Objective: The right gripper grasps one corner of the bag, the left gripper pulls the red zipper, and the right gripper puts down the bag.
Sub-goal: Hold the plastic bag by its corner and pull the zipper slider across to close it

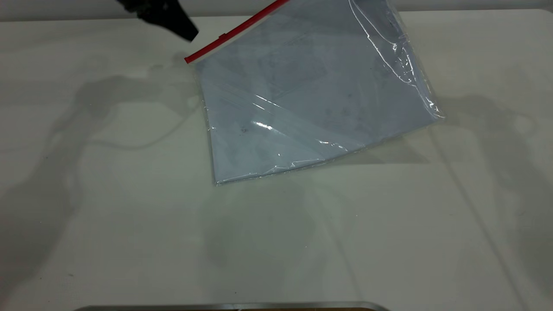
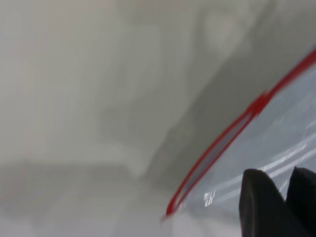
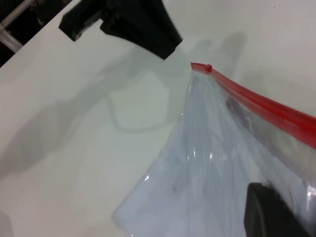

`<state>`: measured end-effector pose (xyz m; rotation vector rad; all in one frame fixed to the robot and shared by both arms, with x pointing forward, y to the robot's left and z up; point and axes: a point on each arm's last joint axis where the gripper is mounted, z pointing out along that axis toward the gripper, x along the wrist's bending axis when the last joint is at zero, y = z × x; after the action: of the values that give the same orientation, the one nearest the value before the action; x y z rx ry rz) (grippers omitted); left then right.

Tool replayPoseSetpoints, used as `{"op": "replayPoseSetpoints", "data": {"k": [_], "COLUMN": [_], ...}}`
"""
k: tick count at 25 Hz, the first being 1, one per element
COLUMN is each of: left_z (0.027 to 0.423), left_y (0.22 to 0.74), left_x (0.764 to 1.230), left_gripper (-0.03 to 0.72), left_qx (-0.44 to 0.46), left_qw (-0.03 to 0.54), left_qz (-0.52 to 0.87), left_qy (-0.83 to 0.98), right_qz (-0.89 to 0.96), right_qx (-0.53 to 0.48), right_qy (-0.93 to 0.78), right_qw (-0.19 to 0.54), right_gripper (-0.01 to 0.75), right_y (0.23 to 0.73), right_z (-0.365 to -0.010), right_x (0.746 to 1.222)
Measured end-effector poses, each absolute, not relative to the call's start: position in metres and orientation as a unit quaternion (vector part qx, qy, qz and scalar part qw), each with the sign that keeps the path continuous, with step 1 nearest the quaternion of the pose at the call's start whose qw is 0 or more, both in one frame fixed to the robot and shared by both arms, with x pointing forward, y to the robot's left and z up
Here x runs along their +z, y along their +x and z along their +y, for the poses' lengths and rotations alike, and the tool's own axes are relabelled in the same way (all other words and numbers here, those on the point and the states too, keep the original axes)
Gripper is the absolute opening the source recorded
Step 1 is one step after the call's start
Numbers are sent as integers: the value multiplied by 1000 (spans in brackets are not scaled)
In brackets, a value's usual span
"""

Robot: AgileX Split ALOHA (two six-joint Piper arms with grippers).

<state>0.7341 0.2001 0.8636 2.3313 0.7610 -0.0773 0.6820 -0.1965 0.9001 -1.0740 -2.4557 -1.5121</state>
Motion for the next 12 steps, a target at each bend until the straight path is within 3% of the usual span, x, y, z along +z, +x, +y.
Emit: {"op": "replayPoseSetpoints", "data": {"k": [6,12], "left_z": [198,191], "left_y": [738,740], "left_x": [869,870], "left_gripper": [316,343], "left_qx": [-10,-13], "left_qw": [362,412], "left_qz": [285,275], "left_qy": [887,868], "right_qz": [-797,-796], "right_qx": [-497,-498], "right_qy": [-341,-340], "right_qw": [44,47], "right_gripper": [33,33], "right_y": [680,680], "right_z": [-195,-195], "right_x": [901,902]}}
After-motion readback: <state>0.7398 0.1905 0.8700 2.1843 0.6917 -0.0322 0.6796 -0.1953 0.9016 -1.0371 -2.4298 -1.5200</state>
